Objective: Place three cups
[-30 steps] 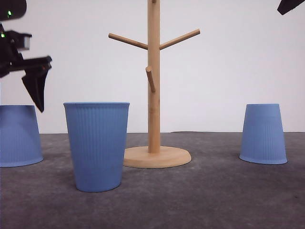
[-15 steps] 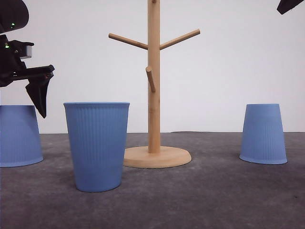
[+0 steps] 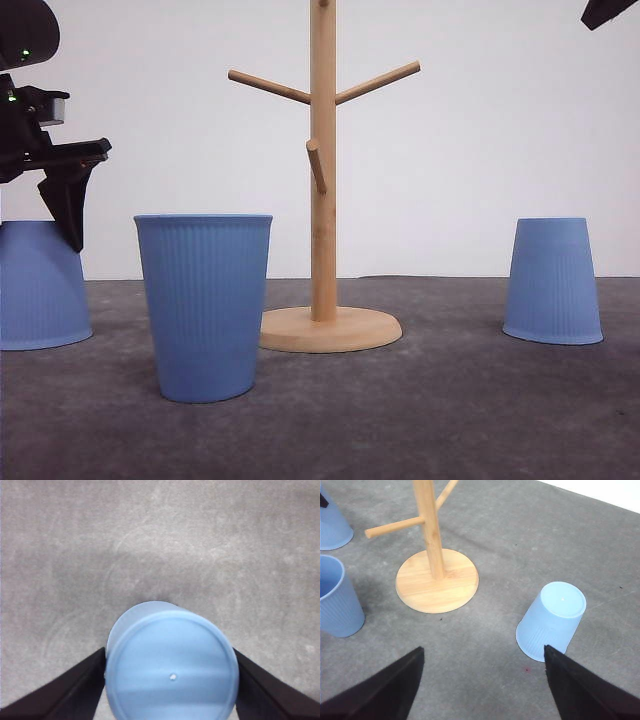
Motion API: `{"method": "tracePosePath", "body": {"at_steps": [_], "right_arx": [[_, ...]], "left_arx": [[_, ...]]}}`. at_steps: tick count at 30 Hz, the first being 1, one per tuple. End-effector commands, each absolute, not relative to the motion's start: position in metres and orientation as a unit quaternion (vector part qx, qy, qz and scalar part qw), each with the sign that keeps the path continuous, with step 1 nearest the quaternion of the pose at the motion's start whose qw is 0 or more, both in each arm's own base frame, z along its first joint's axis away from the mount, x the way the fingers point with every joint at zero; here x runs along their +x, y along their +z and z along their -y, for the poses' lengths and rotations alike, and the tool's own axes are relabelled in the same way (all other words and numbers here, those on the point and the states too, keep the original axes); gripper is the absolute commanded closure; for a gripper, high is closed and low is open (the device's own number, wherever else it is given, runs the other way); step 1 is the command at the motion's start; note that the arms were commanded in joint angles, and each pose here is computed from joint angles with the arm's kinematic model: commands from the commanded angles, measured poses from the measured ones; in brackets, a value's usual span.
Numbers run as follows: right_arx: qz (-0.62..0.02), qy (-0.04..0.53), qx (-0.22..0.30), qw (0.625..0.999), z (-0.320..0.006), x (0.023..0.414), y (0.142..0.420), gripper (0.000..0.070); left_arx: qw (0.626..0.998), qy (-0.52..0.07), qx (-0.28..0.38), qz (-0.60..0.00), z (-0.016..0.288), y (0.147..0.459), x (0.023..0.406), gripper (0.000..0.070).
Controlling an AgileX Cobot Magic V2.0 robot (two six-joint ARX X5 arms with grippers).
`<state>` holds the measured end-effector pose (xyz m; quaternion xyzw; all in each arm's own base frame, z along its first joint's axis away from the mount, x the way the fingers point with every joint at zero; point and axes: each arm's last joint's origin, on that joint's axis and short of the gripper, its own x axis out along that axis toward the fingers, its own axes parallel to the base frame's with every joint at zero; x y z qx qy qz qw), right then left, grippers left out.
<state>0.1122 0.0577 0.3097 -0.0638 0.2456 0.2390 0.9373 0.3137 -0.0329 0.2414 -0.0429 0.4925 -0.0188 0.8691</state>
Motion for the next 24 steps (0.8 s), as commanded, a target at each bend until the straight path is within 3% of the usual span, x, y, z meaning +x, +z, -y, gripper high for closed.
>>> {"method": "tracePosePath", "body": {"at_steps": [1,10,13,24], "right_arx": [[-0.236,0.240,-0.054,0.940,-0.059,0.112,0.315,0.0215],[-0.237,0.240,-0.054,0.940,-0.059,0.112,0.315,0.0215],[-0.237,0.240,-0.054,0.940,-0.059,0.112,0.315,0.0215],[-0.236,0.240,-0.054,0.940,-0.059,0.112,0.315,0.0215]], "left_arx": [[0.869,-0.022,-0.039,-0.492,0.034,0.243,0.318,0.0273],[0.866,-0.021,-0.039,-0.497,0.034,0.242,0.317,0.0285],[0.865,-0.021,-0.039,-0.500,0.034,0.242,0.317,0.0351],[0.863,-0.022,-0.039,-0.503,0.033,0.252,0.307,0.0347]]}}
